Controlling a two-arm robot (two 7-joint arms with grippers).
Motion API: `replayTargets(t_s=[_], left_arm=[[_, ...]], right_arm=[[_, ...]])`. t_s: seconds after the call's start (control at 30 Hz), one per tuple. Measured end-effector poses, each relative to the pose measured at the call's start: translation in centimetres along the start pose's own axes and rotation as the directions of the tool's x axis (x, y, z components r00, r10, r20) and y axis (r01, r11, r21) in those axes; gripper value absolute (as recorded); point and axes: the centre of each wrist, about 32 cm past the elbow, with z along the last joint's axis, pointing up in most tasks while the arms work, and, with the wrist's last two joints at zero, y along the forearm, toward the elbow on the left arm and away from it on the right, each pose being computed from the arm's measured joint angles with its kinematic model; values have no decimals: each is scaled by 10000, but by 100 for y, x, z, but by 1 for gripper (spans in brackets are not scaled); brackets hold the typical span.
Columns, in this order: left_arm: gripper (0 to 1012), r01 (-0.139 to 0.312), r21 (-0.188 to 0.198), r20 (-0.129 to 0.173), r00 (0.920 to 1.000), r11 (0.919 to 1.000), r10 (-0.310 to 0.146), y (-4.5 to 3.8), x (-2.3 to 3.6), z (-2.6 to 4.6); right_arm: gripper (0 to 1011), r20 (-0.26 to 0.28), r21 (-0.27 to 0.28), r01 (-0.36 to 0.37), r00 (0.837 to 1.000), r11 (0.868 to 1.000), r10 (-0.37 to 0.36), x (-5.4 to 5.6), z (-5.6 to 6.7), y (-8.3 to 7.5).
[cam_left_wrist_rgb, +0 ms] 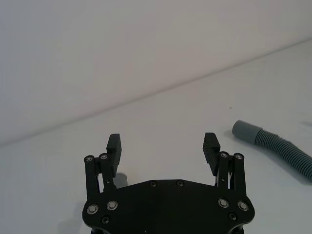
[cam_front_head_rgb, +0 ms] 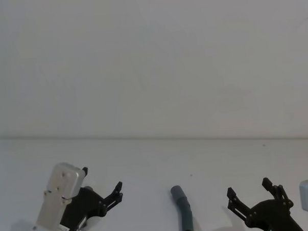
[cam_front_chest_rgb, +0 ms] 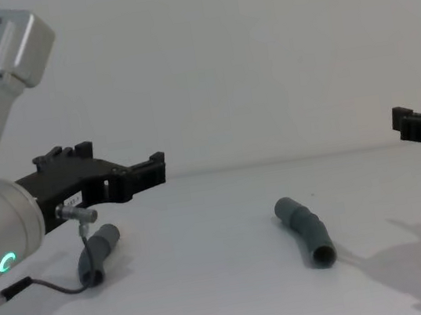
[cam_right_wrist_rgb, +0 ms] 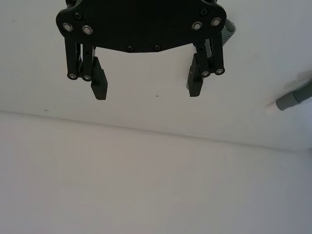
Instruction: Use both hands to pick up one end of the pipe from the table, align the ends, and insert them.
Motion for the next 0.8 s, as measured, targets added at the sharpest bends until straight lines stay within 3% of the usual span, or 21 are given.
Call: replayTargets(t_s=[0.2,0.4,0.63,0.73,0.8], left_arm=[[1002,-144,553,-458,9988,9984,169,29,50,38],[1002,-368,1253,-885,9949,9914,481,45,105,99],[1001,-686,2230,-1310,9864,9724,997,38,204,203],[1002,-757,2470,-1388,9839,9661,1125,29,235,232],[1002,-817,2758,-1469,9811,9577,1260,19,267,259]], right_arm=[[1005,0,1,-1,10000,10000,1,0,0,0],[1005,0,0,0,10000,10000,0,0,0,0],[1005,-1,1,-1,10000,10000,1,0,0,0],[1005,0,1,0,10000,10000,0,0,0,0],[1005,0,0,-1,10000,10000,1,0,0,0]])
